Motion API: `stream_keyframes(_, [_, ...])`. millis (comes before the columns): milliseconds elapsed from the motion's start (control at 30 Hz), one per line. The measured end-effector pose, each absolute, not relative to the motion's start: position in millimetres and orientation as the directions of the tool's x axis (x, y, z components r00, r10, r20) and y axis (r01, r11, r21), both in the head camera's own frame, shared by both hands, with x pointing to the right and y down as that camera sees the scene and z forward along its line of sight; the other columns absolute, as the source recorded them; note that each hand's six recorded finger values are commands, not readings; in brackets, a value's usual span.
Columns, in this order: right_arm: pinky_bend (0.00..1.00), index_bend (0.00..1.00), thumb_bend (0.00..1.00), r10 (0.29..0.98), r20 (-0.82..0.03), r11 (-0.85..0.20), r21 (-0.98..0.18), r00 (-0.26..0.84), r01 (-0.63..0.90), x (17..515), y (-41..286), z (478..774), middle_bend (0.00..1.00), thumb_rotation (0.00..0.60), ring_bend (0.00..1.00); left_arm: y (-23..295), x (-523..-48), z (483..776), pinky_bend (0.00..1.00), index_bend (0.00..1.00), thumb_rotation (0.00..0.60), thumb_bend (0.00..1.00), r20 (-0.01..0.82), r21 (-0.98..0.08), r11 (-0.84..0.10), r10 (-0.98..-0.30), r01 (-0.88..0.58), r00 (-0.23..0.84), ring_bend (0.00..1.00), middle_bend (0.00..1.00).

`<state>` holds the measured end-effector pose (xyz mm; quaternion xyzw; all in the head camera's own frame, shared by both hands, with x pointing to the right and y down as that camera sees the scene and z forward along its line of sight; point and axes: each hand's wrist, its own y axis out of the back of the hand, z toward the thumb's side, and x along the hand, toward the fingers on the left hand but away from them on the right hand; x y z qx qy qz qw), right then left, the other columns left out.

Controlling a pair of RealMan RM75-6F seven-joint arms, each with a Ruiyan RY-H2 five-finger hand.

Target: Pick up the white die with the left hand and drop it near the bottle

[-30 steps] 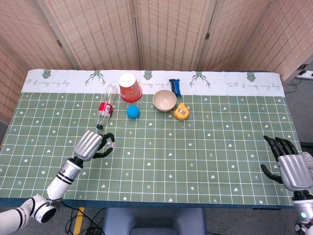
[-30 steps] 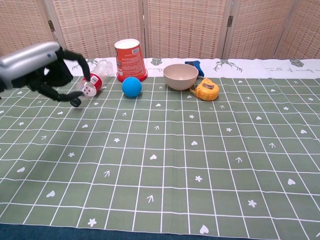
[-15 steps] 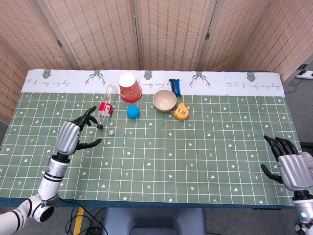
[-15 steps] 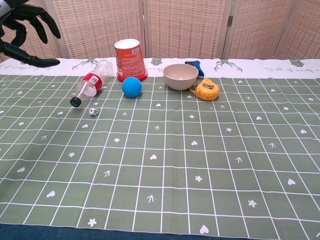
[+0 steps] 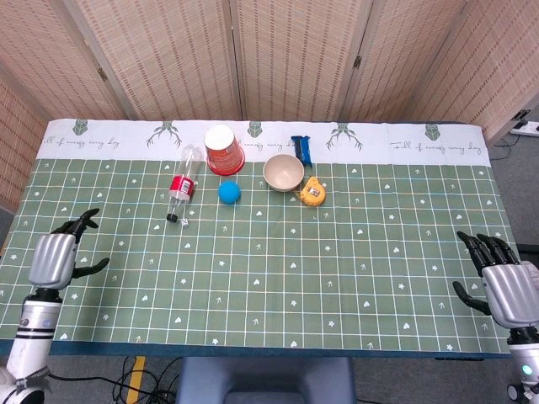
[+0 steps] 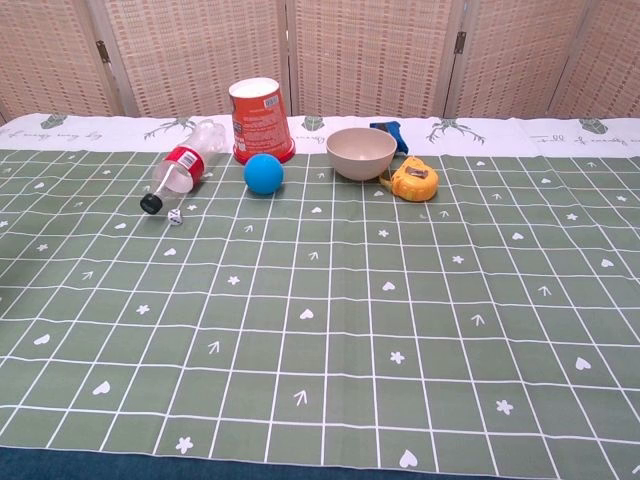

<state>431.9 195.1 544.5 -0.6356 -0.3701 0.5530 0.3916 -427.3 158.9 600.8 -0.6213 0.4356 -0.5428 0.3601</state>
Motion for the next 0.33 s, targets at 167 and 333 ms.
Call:
stream_keyframes(167, [0.16, 0.1, 0.24, 0.902, -0.414, -0.421, -0.906, 0.123, 0.045, 428.7, 194.8, 546.2, 0.19, 0.6, 0.14, 186.6, -456.2, 586.7, 0.51, 0.21, 0.6, 0.15, 0.381, -0.92, -0.373, -0.922, -0.119, -0.06, 0.36, 0.38])
stream_keyframes(333, [0.16, 0.1, 0.24, 0.899, -0.416, -0.426, -0.903, 0.138, 0.059, 424.2, 195.3, 547.3, 0.19, 0.6, 0.14, 209.5, -467.0, 574.9, 0.51, 0.22, 0.6, 0.15, 0.387, -0.92, -0.377, -0.916, -0.103, -0.104, 0.36, 0.38])
